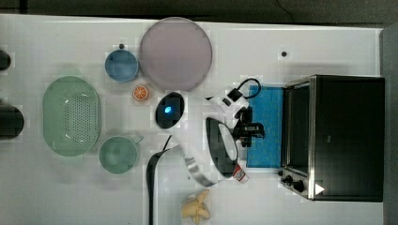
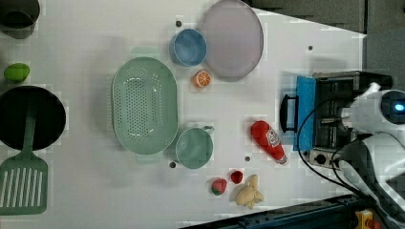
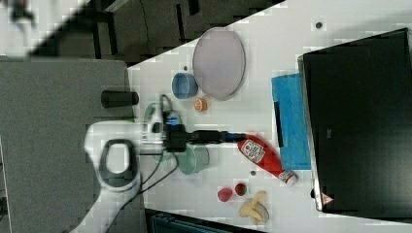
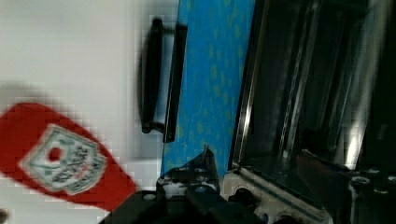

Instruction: Pick Ketchup from the table and place in oven.

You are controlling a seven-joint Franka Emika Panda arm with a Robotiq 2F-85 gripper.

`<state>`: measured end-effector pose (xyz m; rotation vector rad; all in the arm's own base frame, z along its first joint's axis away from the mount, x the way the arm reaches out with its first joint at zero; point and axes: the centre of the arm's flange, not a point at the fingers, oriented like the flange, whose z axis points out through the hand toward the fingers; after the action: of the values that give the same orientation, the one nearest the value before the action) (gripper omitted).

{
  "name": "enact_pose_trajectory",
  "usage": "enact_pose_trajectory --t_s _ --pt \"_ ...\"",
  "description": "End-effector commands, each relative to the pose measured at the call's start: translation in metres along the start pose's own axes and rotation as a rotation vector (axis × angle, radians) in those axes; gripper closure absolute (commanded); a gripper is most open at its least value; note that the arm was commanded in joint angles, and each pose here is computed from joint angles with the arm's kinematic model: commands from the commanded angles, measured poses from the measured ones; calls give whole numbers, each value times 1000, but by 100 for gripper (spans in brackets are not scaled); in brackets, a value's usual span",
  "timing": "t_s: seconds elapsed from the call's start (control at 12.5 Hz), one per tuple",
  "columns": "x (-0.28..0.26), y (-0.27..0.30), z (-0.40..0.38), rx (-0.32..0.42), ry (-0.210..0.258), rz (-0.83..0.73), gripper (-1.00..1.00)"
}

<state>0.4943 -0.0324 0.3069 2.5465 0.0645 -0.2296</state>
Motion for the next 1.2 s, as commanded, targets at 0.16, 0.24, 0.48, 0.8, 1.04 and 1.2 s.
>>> enact_pose_trajectory --t_s 0.16,0.24,0.48,0.8,1.04,1.2 --pt "25 19 62 -38 7 111 -22" --pt "30 21 83 -64 13 108 -22" --pt "44 29 135 -157 21 162 -22" --pt "59 38 175 -248 19 186 -22" --pt "64 38 194 -274 21 211 -27" --pt "70 37 192 -276 37 224 -68"
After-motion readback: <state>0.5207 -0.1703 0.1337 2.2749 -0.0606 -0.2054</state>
